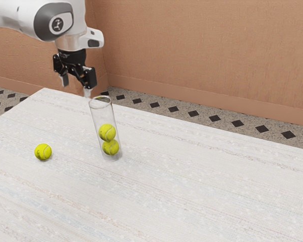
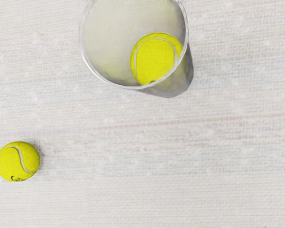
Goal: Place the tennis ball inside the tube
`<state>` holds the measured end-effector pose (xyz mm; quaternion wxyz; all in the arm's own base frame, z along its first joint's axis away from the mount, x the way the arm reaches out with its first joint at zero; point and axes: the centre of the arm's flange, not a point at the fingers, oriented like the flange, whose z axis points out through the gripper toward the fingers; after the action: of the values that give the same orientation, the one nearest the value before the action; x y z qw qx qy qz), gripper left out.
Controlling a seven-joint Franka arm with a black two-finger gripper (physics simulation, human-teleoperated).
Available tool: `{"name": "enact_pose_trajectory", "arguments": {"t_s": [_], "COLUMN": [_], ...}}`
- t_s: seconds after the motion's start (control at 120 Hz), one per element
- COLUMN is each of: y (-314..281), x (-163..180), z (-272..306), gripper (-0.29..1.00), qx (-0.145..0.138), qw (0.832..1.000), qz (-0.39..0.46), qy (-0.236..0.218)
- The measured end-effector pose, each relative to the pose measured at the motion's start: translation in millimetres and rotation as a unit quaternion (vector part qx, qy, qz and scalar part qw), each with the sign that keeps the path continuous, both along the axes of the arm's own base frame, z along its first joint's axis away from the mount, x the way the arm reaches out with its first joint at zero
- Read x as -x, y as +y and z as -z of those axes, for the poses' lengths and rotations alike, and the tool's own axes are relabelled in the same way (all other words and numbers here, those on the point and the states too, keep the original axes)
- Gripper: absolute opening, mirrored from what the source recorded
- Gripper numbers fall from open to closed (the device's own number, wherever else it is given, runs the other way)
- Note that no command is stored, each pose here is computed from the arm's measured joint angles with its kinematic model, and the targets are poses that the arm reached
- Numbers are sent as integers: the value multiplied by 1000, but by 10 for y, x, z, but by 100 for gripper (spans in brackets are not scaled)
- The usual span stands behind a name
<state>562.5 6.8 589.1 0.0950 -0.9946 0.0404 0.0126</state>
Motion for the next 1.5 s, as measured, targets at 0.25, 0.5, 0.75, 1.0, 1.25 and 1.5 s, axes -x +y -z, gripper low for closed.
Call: {"name": "enact_pose_trajectory", "arguments": {"t_s": [0.25, 0.5, 0.75, 1.0, 1.25, 1.5], "y": [159, 561, 2296, 2100, 1929, 2416], "x": [-51, 72, 851, 557, 491, 718], "z": [-32, 205, 931, 1233, 1684, 2078], "gripper": [70, 70, 70, 70, 70, 70], "qx": [1, 1, 21, 12, 22, 32], "qw": [1000, 1000, 987, 994, 997, 992], "qz": [-8, -21, -161, -108, -77, -118], "qy": [-25, -19, -4, -15, -17, -14]}}
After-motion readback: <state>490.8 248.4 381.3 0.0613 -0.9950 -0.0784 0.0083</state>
